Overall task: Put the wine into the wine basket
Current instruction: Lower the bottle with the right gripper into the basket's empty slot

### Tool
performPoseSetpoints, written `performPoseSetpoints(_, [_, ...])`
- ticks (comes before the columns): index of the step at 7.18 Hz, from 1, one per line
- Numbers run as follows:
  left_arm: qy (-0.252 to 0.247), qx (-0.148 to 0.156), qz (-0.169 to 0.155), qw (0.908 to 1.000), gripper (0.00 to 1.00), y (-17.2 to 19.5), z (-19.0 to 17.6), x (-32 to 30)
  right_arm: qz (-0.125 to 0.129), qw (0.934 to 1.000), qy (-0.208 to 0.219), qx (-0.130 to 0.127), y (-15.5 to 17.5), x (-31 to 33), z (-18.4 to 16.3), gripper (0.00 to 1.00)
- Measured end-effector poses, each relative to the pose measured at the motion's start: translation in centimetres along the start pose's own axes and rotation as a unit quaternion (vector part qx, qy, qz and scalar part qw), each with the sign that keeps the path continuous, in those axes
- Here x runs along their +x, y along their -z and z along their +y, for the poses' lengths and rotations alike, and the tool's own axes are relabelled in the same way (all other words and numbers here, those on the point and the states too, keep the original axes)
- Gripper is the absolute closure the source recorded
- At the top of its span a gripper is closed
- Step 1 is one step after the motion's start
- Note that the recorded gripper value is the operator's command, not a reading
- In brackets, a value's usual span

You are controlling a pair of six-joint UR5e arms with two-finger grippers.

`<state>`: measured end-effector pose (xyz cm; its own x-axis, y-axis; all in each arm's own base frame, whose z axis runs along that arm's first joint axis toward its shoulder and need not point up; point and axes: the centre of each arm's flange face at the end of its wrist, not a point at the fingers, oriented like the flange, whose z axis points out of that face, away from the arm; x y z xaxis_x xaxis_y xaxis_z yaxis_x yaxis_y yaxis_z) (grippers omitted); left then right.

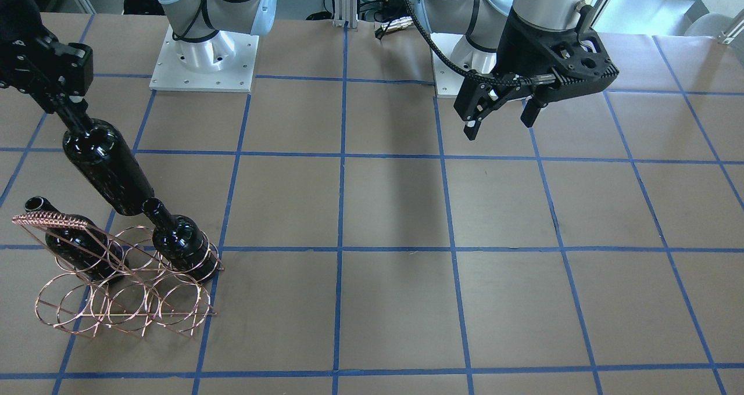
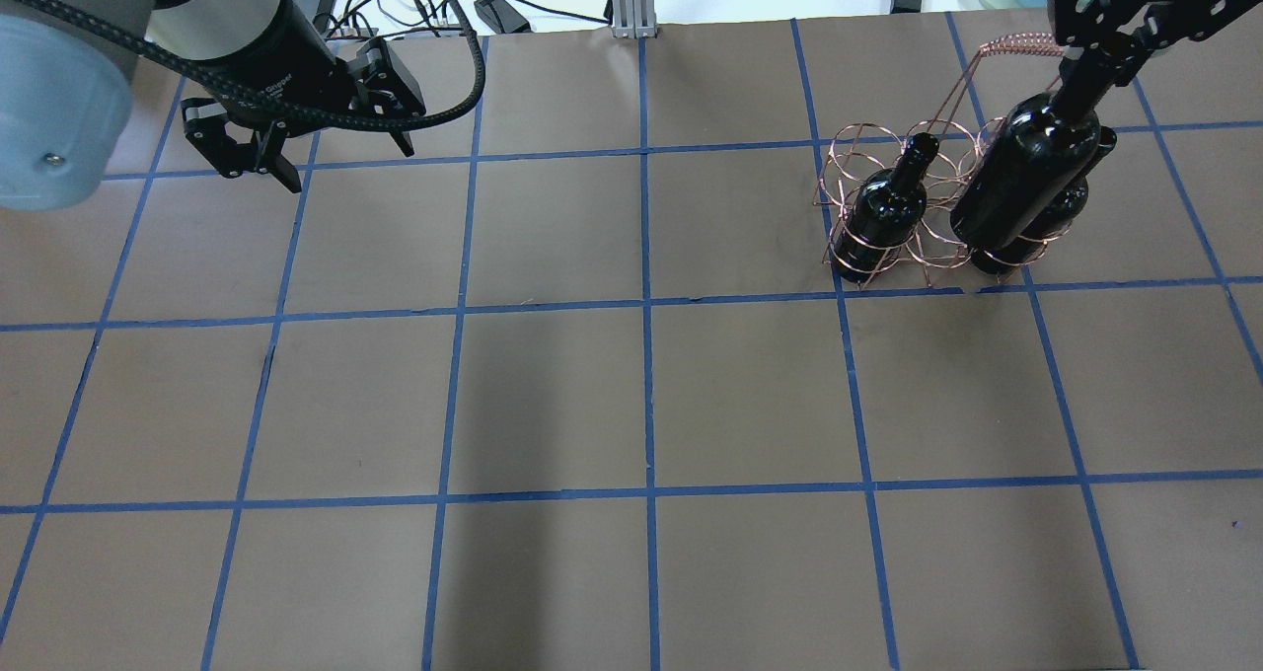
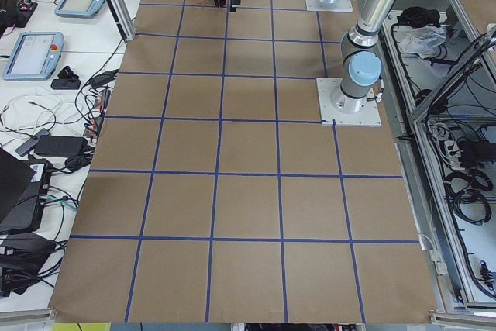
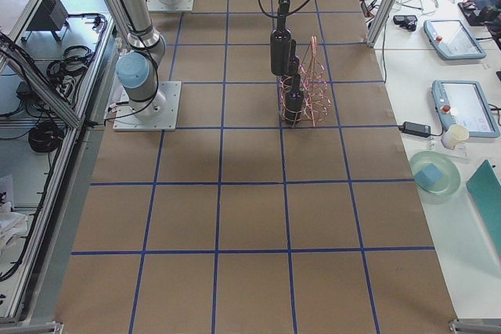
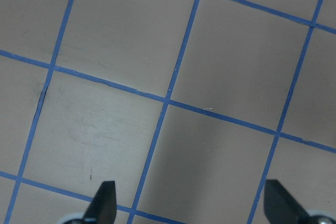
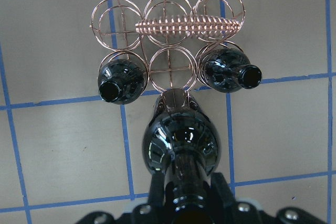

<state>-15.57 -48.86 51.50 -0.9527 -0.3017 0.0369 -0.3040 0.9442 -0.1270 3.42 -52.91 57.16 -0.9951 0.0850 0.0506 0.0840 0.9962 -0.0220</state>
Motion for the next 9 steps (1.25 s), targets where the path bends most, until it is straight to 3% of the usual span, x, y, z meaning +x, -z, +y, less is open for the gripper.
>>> performPoseSetpoints(2, [0.0,-0.002,-0.001,1.0,0.0,-0.2,0.1,0.1,-0.002,1.0,-0.002,-0.005,-1.7,0.8,-1.7,1.0])
performPoseSetpoints(7, [-0.022,-0.005,-0.026,0.9994,0.0,-1.1,1.1,1.9,-0.015,0.9995,0.006,0.025,-4.1,0.8,-5.2,1.0])
performPoseSetpoints(9, [-0.028,-0.003,-0.029,0.9992,0.0,-0.9,0.9,2.1,-0.014,0.9997,0.005,0.018,-5.3,0.9,-6.0,1.0])
